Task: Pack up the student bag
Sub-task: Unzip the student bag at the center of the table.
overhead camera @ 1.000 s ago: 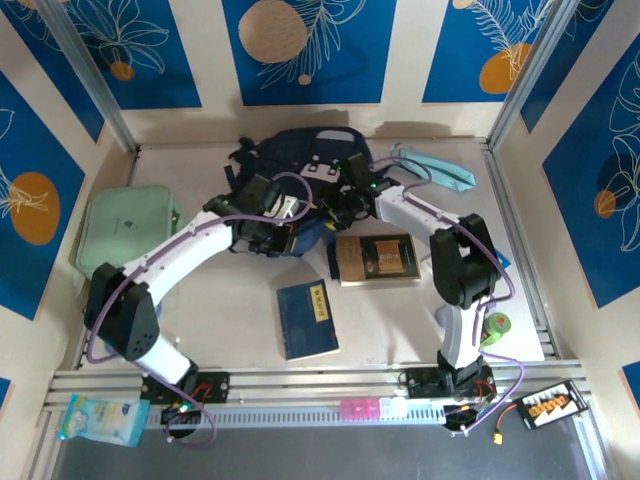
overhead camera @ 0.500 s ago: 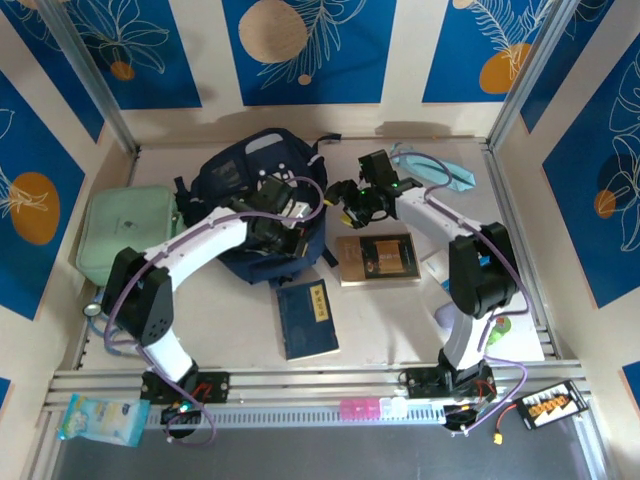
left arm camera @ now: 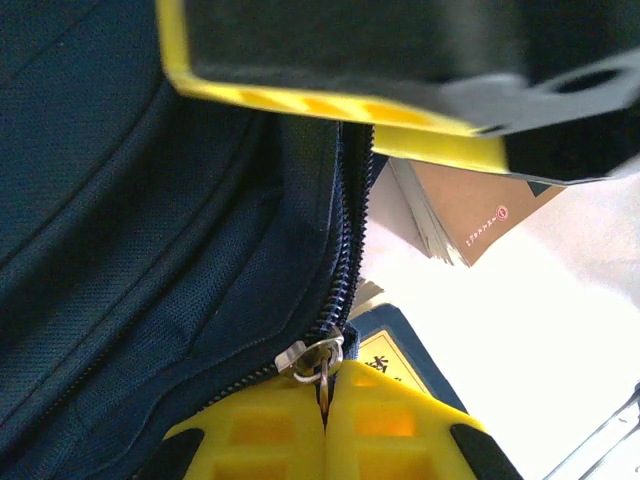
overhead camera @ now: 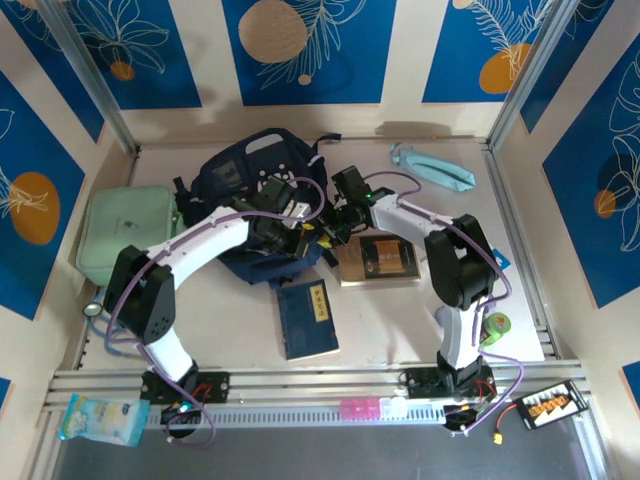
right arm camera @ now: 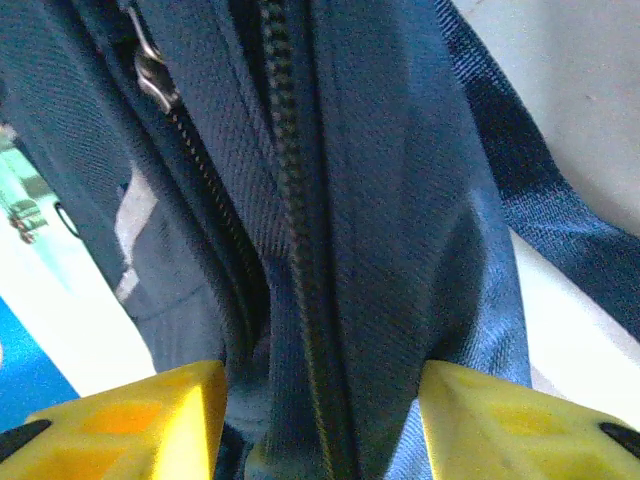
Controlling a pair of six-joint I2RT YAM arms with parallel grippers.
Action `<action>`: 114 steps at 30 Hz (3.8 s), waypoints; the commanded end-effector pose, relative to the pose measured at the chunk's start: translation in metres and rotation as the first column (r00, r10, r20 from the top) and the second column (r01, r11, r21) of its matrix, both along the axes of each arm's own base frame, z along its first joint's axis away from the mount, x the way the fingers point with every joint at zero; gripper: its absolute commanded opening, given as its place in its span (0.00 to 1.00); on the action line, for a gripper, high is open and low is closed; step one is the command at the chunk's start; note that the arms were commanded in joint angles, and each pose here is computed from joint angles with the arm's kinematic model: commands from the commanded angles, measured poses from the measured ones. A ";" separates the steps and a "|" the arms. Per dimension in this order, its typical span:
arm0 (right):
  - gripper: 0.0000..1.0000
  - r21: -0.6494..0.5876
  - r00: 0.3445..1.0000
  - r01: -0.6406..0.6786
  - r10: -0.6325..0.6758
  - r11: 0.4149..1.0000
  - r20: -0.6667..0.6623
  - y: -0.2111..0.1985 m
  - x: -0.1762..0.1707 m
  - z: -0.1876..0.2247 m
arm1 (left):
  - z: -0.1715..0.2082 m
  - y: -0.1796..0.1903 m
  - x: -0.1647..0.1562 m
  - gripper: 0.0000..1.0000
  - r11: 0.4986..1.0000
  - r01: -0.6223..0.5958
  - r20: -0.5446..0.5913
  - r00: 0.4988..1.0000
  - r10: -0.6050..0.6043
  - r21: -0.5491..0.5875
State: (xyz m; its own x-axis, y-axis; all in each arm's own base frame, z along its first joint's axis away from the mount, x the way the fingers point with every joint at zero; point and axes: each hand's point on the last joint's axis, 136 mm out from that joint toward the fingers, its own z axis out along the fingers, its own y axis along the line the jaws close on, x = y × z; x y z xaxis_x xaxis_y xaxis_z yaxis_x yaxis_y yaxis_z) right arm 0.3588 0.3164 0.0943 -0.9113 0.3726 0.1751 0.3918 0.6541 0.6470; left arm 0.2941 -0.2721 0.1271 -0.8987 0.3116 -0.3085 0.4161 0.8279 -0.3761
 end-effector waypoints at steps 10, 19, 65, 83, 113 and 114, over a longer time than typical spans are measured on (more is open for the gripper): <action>0.15 -0.096 0.996 0.076 -0.070 0.992 0.061 -0.026 0.025 0.009 | 0.006 0.040 -0.012 0.00 0.987 0.032 0.016 0.999 -0.035 0.156; 0.15 -0.175 0.974 0.188 -0.160 0.966 0.163 -0.077 0.068 0.019 | -0.002 0.098 -0.035 0.00 0.956 0.036 -0.051 0.998 -0.022 0.291; 0.88 -0.173 0.976 0.213 -0.216 0.962 -0.001 -0.073 -0.012 -0.002 | 0.012 -0.047 0.026 0.00 0.974 0.043 -0.016 0.999 -0.048 -0.220; 0.31 -0.293 0.952 0.305 -0.288 0.906 0.101 -0.112 0.006 -0.015 | -0.039 0.043 -0.020 0.00 0.982 0.149 -0.130 0.982 -0.134 0.116; 0.23 -0.229 0.969 0.230 -0.201 0.946 0.144 -0.095 0.012 -0.003 | -0.050 0.159 0.083 0.10 0.894 -0.245 0.103 0.969 0.223 0.375; 0.23 -0.202 0.972 0.212 -0.184 0.956 0.147 -0.087 0.012 0.001 | -0.045 0.157 0.081 0.17 0.899 -0.253 0.111 0.967 0.228 0.359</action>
State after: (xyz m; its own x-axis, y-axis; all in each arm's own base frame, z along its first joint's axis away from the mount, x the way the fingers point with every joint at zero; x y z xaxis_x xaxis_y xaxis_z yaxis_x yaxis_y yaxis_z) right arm 0.3624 0.2204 0.0764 -0.8021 0.5971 -0.0077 0.5170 0.7009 0.4913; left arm 0.3665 -0.1266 0.0558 -0.9491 0.2441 -0.1989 0.2528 0.9673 -0.0194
